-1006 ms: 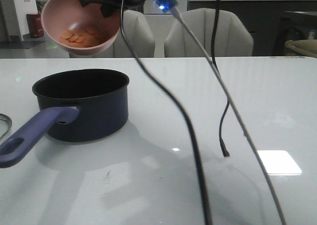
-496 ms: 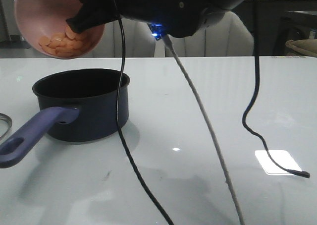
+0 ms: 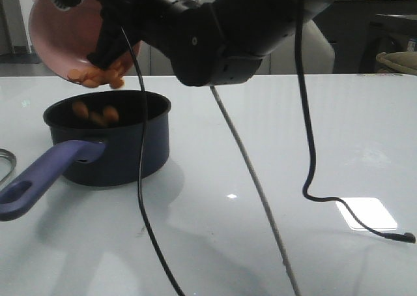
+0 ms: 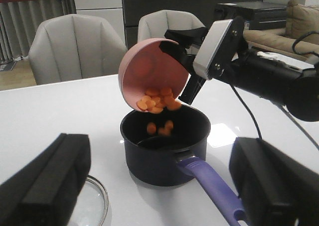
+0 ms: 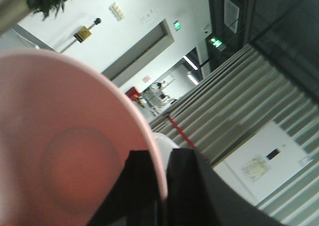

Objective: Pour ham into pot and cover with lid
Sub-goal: 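Tilt the pink bowl over the saucepan to pour the pieces in, then carry the empty bowl back and lower it onto the table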

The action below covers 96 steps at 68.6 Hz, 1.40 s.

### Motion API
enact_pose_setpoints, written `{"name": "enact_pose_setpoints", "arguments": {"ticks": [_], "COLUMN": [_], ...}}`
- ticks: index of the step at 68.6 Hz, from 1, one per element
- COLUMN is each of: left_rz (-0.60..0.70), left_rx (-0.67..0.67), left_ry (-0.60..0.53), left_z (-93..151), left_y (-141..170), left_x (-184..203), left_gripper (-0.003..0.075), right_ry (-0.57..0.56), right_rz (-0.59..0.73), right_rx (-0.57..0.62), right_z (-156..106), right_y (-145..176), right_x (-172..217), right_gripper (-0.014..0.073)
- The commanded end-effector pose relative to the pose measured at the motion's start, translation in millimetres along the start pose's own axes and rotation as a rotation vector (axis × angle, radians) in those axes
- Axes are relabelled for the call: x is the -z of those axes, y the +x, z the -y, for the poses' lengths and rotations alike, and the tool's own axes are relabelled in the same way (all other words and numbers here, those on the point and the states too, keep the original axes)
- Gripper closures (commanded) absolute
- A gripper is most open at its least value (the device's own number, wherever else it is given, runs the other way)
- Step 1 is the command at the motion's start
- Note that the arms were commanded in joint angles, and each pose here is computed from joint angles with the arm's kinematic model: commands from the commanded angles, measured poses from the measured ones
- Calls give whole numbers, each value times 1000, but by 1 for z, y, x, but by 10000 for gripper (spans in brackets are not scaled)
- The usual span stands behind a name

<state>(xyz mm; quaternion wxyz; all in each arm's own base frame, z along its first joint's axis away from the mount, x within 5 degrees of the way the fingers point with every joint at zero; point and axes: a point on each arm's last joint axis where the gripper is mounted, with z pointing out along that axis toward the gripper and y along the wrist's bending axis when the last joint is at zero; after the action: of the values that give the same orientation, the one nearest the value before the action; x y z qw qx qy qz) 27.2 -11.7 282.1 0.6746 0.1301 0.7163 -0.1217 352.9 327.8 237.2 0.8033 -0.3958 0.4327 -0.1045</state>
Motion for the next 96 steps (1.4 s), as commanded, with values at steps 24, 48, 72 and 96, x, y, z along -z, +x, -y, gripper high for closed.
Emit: {"name": "enact_pose_setpoints", "arguments": {"ticks": [24, 48, 72, 96], "left_rz": [101, 101, 101, 101], "left_rx": [11, 11, 11, 11], "left_ry": [9, 9, 9, 9], "left_z": [0, 0, 0, 0], "left_y": [-16, -16, -16, -16], "left_x": [2, 2, 2, 2], "left_gripper": [115, 115, 115, 115], "right_ry": [240, 91, -120, -217], "right_rz": [108, -57, -312, -447], "right_rx": [78, -388, -600, -608], "right_z": [36, 56, 111, 176], "right_y": [-25, -33, -55, -31], "right_x": [-2, -5, 11, 43], "right_gripper": [461, 461, 461, 461]}}
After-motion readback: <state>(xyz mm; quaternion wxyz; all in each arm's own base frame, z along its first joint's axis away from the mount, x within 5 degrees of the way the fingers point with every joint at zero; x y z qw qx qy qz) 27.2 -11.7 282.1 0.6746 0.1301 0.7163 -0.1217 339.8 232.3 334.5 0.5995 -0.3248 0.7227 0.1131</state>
